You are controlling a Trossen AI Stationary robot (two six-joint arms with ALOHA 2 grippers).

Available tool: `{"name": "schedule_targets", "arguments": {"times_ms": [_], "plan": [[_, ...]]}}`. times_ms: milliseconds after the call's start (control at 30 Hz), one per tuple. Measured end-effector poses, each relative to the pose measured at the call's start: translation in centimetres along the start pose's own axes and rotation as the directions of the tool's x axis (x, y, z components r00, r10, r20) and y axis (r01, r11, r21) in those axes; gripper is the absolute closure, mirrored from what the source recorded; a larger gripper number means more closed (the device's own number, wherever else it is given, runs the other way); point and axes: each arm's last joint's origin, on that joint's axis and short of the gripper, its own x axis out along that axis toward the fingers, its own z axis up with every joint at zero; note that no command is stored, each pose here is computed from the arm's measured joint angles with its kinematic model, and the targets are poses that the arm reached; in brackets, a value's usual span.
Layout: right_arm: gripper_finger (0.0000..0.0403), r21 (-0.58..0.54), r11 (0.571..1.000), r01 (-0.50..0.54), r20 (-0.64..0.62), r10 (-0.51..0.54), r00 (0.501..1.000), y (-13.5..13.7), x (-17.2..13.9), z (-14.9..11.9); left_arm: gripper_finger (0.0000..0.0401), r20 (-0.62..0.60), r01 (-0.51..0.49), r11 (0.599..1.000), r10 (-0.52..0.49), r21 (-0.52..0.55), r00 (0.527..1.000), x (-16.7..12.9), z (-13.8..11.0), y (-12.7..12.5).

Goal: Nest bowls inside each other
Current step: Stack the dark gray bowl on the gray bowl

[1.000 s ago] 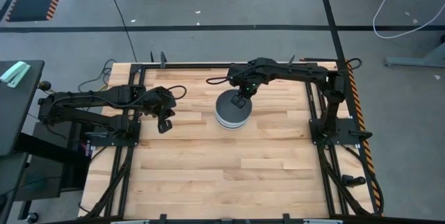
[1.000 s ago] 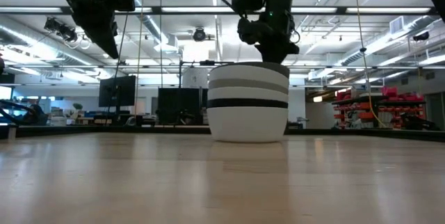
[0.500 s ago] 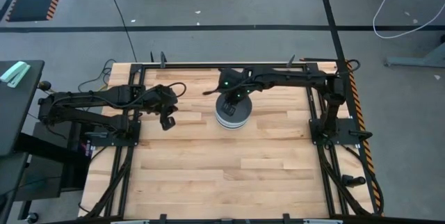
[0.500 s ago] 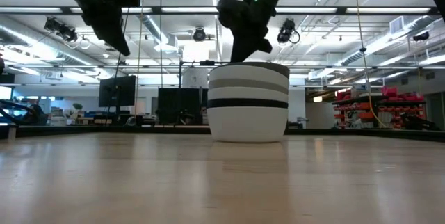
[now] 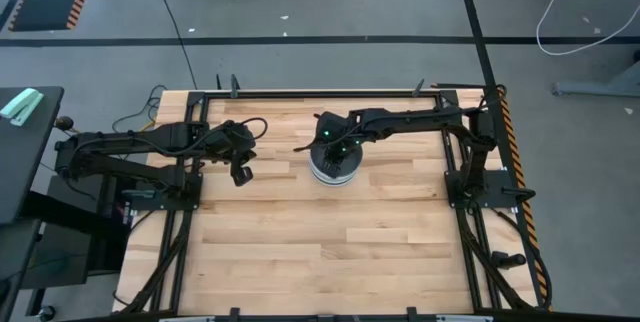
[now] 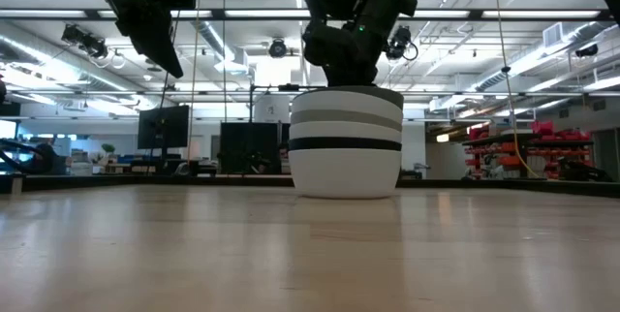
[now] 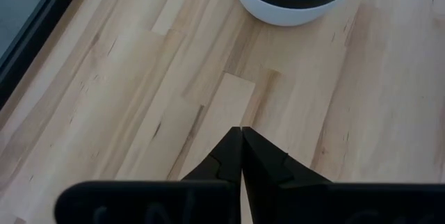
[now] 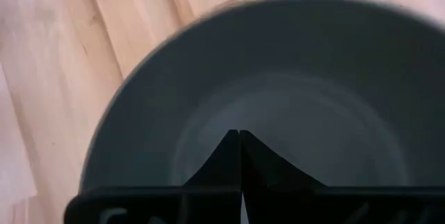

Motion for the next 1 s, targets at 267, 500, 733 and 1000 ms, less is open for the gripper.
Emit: {"name": "schedule_targets", "arguments": {"times_ms": [267, 500, 733, 1000], "plan": [[0.0401, -0.006, 1.0, -0.011, 0.008, 0.011, 1.0, 0.4, 0.3, -0.2, 0.0377, 0.028, -0.018, 1.0, 0.018, -0.005, 0.999, 0.0, 0.2, 0.0], [0.0401, -0.031, 0.999, -0.029, 0.054, 0.031, 0.998, 1.0, 0.3, 0.1, 0.0387, 0.037, -0.02, 1.0, 0.02, -0.008, 0.999, 0.0, 0.3, 0.0], [0.0401, -0.042, 0.999, -0.032, 0.049, 0.034, 0.998, 1.2, 1.3, -0.3, 0.0384, 0.037, -0.02, 1.0, 0.02, -0.008, 0.999, 0.0, 0.3, 0.0], [0.0401, -0.058, 0.998, -0.034, 0.025, 0.035, 0.999, 1.0, 2.8, -0.7, 0.0381, 0.054, -0.032, 0.999, 0.033, -0.011, 0.998, 0.0, 0.5, 0.0]]}}
